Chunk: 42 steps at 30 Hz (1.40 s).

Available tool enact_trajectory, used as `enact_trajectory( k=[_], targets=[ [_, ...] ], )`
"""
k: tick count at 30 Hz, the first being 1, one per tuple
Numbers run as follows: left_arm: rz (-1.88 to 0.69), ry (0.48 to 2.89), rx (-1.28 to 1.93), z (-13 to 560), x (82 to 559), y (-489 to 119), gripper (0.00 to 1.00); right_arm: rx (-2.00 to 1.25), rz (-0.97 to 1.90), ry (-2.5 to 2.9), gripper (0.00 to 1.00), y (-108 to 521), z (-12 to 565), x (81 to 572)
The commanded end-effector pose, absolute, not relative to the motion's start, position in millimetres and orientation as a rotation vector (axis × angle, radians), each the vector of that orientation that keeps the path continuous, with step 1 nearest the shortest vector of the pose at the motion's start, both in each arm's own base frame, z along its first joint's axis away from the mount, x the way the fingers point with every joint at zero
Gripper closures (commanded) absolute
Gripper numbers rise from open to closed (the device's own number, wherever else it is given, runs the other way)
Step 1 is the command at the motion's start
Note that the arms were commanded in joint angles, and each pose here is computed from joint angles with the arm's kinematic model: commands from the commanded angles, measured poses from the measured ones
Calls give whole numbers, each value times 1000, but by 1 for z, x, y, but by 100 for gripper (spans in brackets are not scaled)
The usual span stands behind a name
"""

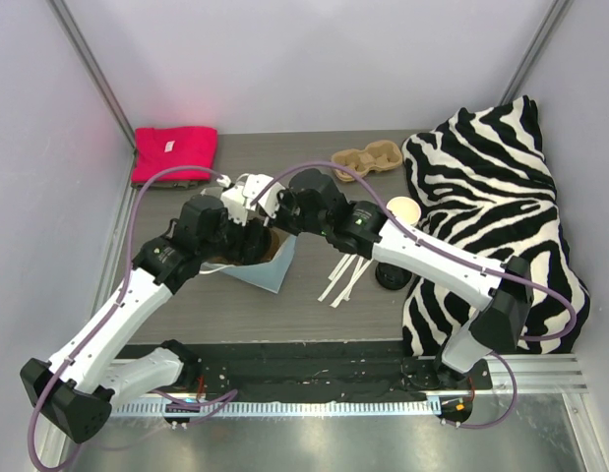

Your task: Pack the takeout coffee

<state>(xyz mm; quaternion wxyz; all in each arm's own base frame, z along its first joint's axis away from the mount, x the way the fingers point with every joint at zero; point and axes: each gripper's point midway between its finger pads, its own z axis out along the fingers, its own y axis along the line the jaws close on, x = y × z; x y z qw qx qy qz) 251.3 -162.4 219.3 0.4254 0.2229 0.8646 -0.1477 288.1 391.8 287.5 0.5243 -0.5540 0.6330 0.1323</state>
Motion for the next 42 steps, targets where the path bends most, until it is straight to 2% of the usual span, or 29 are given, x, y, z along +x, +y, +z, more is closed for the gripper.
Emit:
enact_trajectory(
  k=[1, 4, 9, 22, 32, 38, 42],
  targets=[
    [-414, 2046, 440, 258, 268, -169, 77, -1229, 236, 1497, 99, 379, 305, 290],
    [-404, 2083, 316, 262, 278, -157, 77, -1204, 209, 1496, 99, 377, 307, 289],
    [-590, 2111, 138, 275, 284, -159, 77, -1196, 191, 1500, 99, 379, 305, 286],
    [-734, 2006, 79, 330, 283, -155, 74, -1197, 101, 1538, 99, 366, 287, 293],
    [-656, 2163, 274, 282, 265, -149, 77, -1134, 123, 1530, 99, 363, 308, 307],
    [-768, 1919, 316, 323, 250, -158, 76, -1126, 161, 1556, 99, 362, 300, 305],
    [-811, 1868, 322, 340, 249, -164, 79, -1099, 206, 1607, 99, 357, 293, 303]
  ],
)
